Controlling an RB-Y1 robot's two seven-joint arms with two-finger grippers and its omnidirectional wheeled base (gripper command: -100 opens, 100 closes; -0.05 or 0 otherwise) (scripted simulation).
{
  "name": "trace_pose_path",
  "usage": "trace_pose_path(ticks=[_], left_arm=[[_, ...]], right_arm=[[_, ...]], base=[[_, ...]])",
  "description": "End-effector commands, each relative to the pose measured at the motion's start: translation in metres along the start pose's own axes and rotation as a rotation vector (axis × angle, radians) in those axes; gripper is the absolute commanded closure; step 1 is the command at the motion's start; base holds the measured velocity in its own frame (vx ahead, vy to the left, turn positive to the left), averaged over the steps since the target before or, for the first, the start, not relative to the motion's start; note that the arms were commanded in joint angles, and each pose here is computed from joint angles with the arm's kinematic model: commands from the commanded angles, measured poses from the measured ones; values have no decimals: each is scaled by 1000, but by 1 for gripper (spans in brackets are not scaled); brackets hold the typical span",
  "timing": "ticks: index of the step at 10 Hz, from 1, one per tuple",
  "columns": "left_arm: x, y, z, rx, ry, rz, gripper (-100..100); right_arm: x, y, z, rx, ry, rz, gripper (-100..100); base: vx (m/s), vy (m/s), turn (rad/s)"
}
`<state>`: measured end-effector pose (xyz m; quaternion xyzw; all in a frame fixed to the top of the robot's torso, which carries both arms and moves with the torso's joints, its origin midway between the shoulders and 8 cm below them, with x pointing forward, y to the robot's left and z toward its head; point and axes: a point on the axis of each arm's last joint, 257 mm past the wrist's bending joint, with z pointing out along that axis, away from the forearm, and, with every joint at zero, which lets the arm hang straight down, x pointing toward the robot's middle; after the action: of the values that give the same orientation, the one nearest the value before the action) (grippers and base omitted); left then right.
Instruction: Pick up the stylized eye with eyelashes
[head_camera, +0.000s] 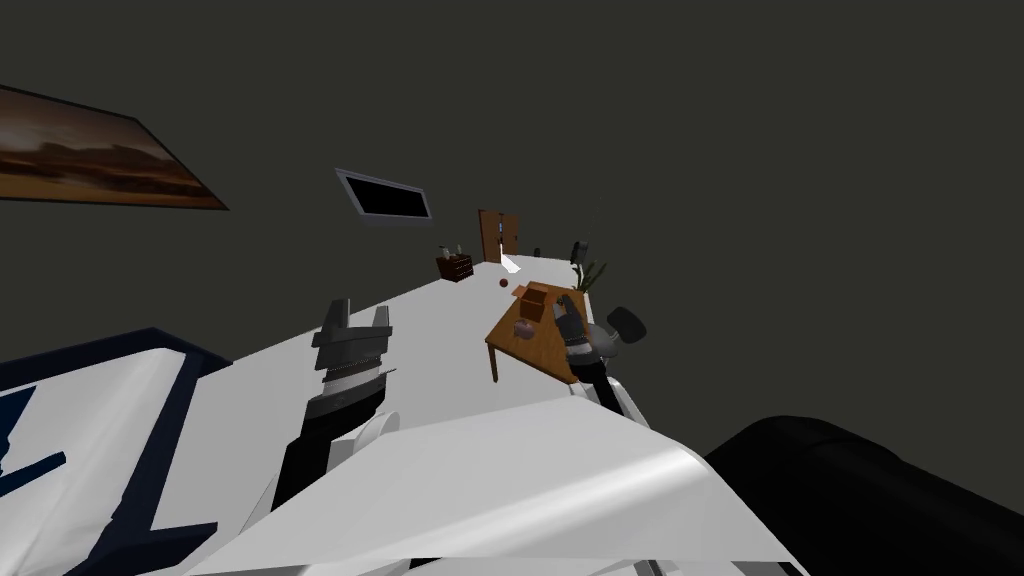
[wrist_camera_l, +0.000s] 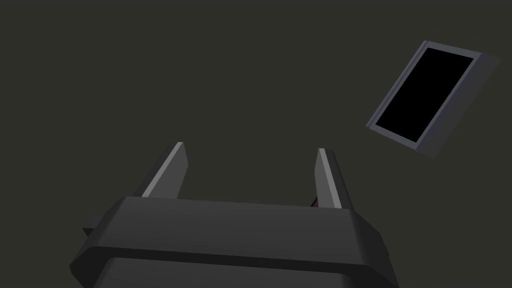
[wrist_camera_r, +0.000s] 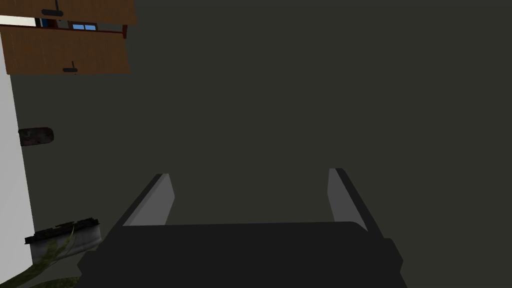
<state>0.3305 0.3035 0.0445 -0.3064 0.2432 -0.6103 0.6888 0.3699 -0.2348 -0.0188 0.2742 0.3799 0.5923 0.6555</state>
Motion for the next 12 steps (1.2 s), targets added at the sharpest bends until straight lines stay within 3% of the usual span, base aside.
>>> trace_pose_path(ticks=[1,4,9,12], left_arm=[[0,0,0,0,0,0,0],[0,0,0,0,0,0,0],[0,0,0,0,0,0,0],[0,0,0,0,0,0,0]], right_arm=[[11,-22,-6,44,51,-22,-100],[33,-74,-25,147,160,-80,-100],[44,-128,-53,261,246,-134,-100],[50,-169,-79,347,338,-200,-100]], base=[[-83,143,-64],[-53,160,-64],[-25,104,-27],[-2,101,-20]])
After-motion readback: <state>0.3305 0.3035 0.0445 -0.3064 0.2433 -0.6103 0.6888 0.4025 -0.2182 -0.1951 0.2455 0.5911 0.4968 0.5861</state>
